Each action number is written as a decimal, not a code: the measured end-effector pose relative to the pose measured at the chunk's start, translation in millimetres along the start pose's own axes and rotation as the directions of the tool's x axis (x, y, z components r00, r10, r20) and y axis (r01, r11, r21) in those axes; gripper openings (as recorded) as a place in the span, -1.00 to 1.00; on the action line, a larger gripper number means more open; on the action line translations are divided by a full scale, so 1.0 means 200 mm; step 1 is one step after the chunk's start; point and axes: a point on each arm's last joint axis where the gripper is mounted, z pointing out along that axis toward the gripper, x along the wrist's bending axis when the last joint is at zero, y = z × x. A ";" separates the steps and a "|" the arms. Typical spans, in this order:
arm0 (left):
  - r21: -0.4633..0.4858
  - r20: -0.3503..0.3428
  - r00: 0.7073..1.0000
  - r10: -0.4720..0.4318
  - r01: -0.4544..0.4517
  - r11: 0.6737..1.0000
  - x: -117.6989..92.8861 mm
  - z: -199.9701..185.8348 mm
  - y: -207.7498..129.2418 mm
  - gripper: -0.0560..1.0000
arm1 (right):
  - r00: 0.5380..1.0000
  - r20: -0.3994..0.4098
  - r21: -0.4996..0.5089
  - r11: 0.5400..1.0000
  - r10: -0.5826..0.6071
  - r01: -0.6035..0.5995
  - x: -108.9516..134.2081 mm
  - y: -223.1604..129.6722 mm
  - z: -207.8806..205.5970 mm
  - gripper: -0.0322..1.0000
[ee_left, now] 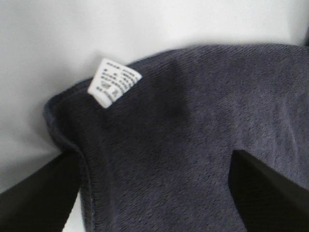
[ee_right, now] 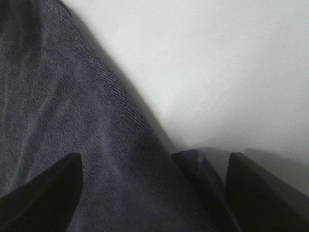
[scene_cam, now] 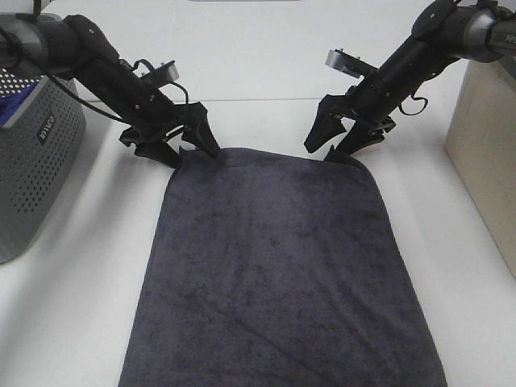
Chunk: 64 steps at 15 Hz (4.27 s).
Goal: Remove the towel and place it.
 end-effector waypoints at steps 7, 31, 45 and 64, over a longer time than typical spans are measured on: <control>-0.019 0.005 1.000 0.014 -0.014 1.000 -0.05 0.04 0.00 0.61 | 0.993 0.094 0.039 0.997 -0.068 0.065 -0.03 -0.01 0.01 0.59; -0.014 -0.048 0.998 0.042 -0.043 0.999 -0.02 0.10 -0.01 -0.88 | 0.988 0.151 -0.016 1.000 0.020 -0.018 -0.08 -0.03 0.05 -0.92; -0.165 -0.316 0.929 0.193 -0.254 0.953 -0.05 -0.13 0.23 -0.88 | 0.947 0.310 -0.388 0.921 0.086 0.043 -0.06 0.16 -0.17 -0.92; -0.530 -0.484 0.862 0.149 -0.424 0.735 0.04 -0.10 0.41 -0.88 | 0.877 0.470 -0.620 0.746 0.103 0.245 -0.15 0.28 -0.19 -0.92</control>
